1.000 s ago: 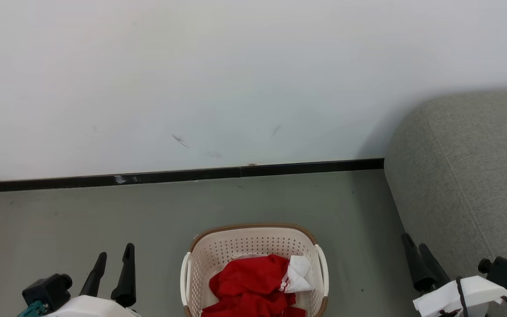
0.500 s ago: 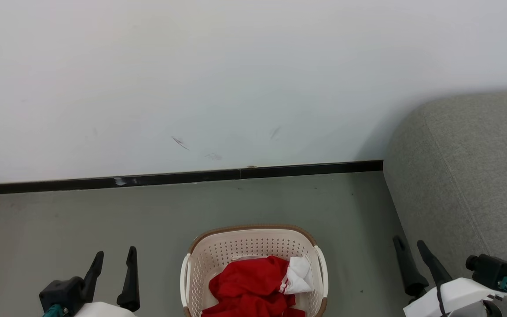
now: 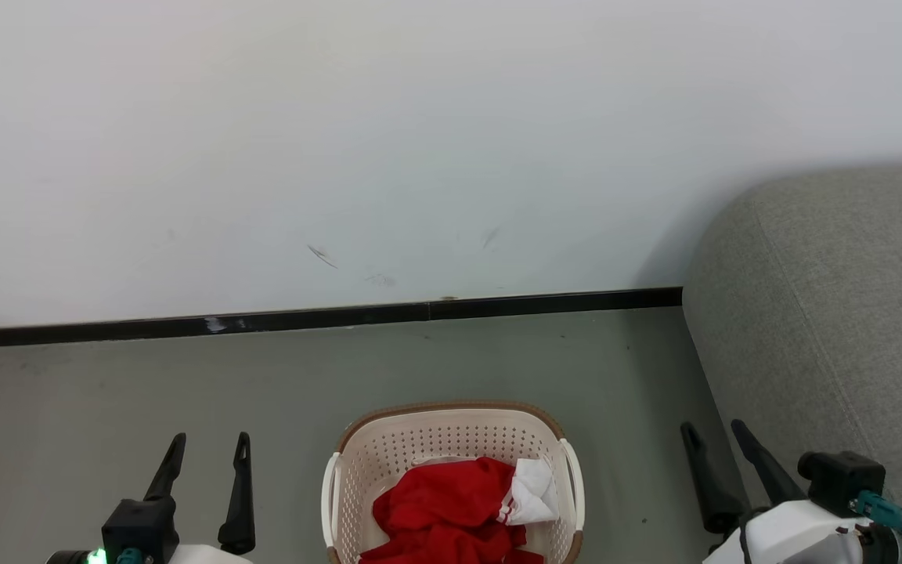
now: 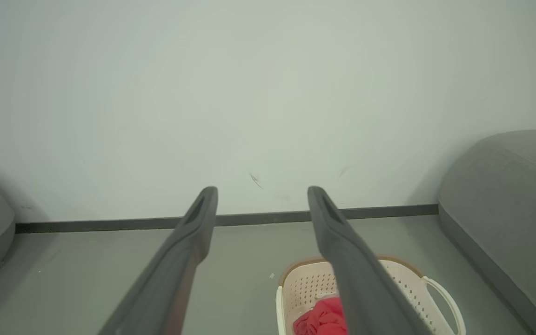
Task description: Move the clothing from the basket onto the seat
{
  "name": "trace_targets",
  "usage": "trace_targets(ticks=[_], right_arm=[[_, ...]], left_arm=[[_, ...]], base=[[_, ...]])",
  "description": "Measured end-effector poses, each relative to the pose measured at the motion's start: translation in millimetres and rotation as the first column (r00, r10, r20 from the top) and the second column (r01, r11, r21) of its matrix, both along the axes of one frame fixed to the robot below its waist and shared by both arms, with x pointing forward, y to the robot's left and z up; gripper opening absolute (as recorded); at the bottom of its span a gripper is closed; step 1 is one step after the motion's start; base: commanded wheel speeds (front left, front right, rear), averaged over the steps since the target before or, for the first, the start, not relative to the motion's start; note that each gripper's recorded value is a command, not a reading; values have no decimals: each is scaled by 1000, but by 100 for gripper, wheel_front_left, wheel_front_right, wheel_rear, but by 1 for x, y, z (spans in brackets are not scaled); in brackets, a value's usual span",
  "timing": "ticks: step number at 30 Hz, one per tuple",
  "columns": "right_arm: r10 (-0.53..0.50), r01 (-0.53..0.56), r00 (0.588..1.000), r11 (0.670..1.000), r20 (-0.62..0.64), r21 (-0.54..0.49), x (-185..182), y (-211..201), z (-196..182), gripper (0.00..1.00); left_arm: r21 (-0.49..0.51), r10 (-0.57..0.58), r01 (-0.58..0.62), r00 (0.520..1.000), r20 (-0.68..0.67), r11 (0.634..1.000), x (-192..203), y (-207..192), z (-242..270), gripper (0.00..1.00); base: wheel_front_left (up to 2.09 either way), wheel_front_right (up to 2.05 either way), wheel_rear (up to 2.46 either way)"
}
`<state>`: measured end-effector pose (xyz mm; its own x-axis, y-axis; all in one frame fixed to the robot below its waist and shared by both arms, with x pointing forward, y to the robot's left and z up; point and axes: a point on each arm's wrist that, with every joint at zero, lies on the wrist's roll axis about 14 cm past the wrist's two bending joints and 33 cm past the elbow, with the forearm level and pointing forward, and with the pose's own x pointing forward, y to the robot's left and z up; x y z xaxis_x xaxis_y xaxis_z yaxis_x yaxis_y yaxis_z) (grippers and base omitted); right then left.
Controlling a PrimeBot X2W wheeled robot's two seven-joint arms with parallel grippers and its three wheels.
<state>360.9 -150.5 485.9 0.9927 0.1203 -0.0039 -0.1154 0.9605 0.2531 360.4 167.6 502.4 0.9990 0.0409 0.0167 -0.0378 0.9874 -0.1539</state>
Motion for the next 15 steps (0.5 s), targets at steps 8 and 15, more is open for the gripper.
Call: trace_targets(ticks=[8,15], right_arm=[[34,-30,999,994,29,-107,-1,7,3,100],[72,-59,996,979,56,-194,-1,15,6,100]], left_arm=[[86,-2,0,1000,24,996,-2,-1,2,100],[178,-16,7,999,52,984,-3,-5,5,100]], base=[[0,0,0],[0,0,0]])
